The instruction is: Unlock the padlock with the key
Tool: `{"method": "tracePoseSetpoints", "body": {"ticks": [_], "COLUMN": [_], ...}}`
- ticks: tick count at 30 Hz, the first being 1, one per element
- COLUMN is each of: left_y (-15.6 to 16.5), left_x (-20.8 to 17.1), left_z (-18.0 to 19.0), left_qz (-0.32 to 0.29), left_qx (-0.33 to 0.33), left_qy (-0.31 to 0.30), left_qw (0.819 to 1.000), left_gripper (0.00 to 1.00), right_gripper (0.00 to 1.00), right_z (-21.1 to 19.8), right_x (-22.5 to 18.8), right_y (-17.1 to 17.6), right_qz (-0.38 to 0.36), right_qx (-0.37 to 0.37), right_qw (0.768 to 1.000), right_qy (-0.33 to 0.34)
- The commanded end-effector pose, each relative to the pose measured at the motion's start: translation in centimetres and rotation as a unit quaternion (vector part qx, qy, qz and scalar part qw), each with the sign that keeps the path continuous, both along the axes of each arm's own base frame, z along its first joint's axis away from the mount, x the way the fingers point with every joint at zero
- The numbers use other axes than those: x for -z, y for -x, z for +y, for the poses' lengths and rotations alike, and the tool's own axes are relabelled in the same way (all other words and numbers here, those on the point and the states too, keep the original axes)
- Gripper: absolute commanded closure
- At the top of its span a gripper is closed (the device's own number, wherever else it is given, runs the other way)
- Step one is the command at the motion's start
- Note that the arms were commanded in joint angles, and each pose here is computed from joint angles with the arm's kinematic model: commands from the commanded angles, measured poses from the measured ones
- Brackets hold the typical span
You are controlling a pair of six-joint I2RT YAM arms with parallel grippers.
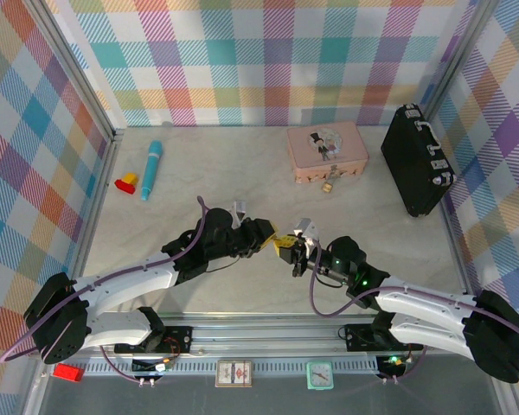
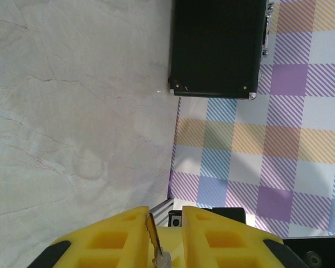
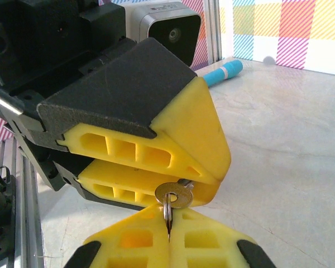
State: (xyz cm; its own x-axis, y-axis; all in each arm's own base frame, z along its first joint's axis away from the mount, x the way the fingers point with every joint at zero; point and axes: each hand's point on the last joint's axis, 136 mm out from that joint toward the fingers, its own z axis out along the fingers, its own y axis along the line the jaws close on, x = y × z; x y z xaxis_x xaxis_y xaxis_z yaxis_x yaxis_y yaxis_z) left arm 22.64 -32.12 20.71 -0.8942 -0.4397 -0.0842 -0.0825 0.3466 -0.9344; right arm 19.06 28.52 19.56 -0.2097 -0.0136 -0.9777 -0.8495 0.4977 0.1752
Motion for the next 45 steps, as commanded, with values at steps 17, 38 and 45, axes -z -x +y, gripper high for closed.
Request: {"method": "tracePoseSetpoints", "body": {"ticks": [17,38,45], "left_y": [-0.8,-4.4,-3.8], "left_x": [-1.6,-8.4,-8.1], "left_z": [0.3,-3.0,-4.0], "left_qz": [-0.034,-0.214,-0.194], "left_qx": [-0.016,-0.005,0.009], "left_qy": [-0.013,0.014,0.035], "left_qw": [0.999,0.977,0.980], "left_gripper": [1.00,1.00,1.00], "right_gripper": [0.75,0.34,0.44], "right_z": [-1.0,-3.8,-2.8], "right_x": [-0.6,-9.2,-9.6], "right_y": [-0.8,-4.7,-5.2], "right_qz": [0.027,0.354,0.358], "right_qx": [0.041,-0.011,-0.047], "right_qw": [0.999,0.870,0.859], "right_qy": [-0.014,-0.344,-0.363]}}
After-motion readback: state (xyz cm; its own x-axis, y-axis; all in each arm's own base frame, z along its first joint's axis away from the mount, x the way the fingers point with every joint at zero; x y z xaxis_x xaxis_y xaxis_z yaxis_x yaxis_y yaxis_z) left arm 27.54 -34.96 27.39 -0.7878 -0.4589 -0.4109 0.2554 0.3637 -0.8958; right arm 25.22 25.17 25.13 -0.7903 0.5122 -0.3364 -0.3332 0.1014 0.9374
